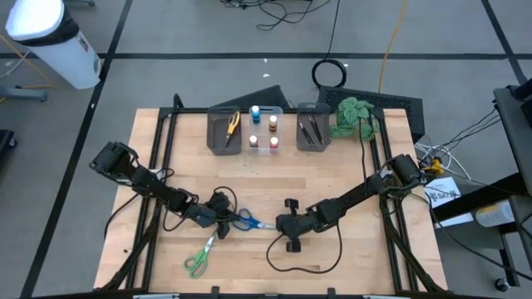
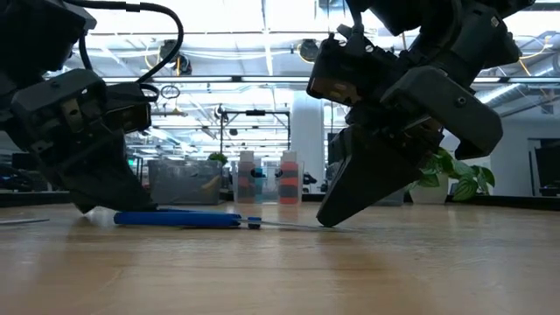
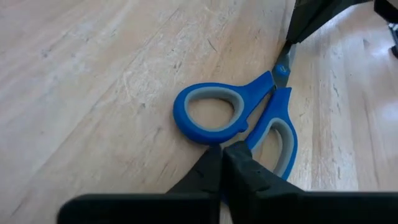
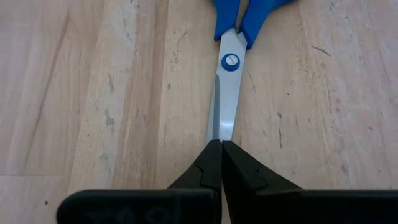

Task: Pick & Place Paint Supplies
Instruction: Put the blue scissors into the left black bin

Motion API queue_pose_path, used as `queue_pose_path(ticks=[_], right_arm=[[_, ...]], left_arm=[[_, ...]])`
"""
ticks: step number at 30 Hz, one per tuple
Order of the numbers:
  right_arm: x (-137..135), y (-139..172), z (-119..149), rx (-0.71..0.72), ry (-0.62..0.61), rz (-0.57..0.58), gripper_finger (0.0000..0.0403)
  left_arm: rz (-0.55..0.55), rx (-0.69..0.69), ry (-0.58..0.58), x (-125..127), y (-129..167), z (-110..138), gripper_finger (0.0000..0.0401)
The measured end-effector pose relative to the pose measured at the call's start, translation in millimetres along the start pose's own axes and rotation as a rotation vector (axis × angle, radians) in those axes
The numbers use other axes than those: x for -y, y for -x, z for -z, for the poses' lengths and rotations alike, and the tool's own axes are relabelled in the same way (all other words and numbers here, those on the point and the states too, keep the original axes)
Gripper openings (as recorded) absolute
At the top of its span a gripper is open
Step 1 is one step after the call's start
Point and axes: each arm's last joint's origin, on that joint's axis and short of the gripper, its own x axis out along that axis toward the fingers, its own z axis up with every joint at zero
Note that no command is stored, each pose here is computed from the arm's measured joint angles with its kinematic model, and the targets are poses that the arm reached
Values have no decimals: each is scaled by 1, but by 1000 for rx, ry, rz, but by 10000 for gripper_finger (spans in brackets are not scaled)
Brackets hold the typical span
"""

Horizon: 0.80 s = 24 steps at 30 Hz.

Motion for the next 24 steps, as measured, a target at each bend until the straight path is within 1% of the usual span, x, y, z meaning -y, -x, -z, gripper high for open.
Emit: queue_pose_path(ticks=[4, 8, 11, 13, 18, 21, 24], right_arm=[[-1, 0, -2, 24, 17, -12, 0], [-2, 0, -4, 47, 15, -21, 0], [-2, 0, -4, 38, 17, -19, 0], [-1, 0, -3, 32, 15, -17, 0], [0, 0, -1, 4, 1, -8, 0], [1, 0, 0, -9, -5, -1, 0], [2, 0, 0, -13, -6, 0, 0]], left_arm=[[18, 21, -26, 2, 0, -2, 4], [29, 27, -30, 3, 0, -2, 4], [37, 21, -63, 3, 0, -2, 8], [36, 24, -70, 4, 0, -2, 19], [49, 53, -17, 5, 4, -9, 62], [96, 57, -19, 7, 11, -17, 84], [167, 82, -13, 13, 21, -27, 96]])
